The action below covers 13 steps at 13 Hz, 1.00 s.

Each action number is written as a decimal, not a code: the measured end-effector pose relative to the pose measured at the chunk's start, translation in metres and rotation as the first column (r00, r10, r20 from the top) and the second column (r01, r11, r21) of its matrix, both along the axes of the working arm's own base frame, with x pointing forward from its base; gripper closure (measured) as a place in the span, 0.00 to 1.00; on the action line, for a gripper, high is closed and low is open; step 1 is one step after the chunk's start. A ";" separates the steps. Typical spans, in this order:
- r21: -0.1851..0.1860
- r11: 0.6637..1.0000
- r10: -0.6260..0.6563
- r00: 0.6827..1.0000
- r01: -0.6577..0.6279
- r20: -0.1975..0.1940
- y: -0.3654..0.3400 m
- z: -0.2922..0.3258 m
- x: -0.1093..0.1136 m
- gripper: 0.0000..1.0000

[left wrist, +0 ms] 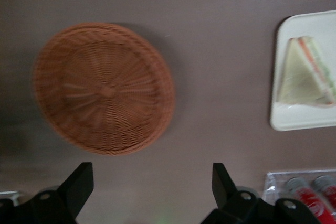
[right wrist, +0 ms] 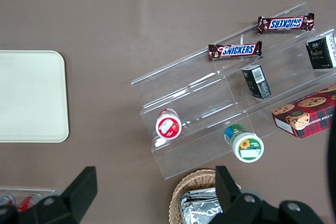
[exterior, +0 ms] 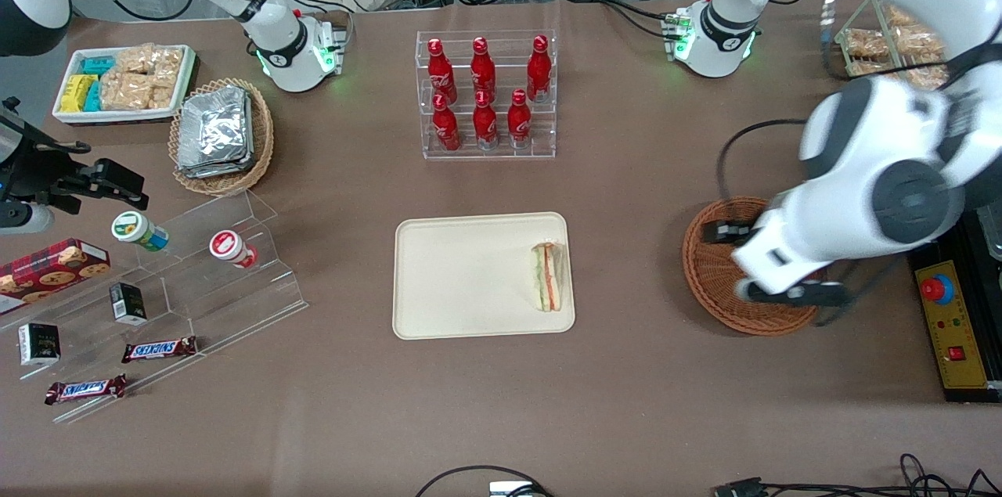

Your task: Place sandwich from basket to tray

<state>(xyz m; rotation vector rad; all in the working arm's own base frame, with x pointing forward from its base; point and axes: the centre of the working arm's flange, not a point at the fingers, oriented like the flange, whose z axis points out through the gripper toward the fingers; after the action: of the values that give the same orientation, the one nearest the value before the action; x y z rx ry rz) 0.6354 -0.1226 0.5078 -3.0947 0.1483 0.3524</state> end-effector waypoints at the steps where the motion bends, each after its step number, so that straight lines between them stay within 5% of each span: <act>1: 0.001 1.000 -0.015 1.000 0.015 0.010 0.029 0.016 -0.004 0.00; 4: 0.029 1.000 0.004 1.000 -0.004 -0.010 0.083 0.055 -0.030 0.00; 8: 0.058 0.998 -0.013 0.999 0.014 -0.031 0.070 0.060 -0.053 0.00; 13: 0.090 0.995 -0.036 0.999 0.034 0.017 0.053 0.039 -0.073 0.00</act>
<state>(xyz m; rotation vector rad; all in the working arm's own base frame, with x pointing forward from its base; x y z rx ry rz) 0.5623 -0.0695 0.5463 -3.0024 0.1810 0.3194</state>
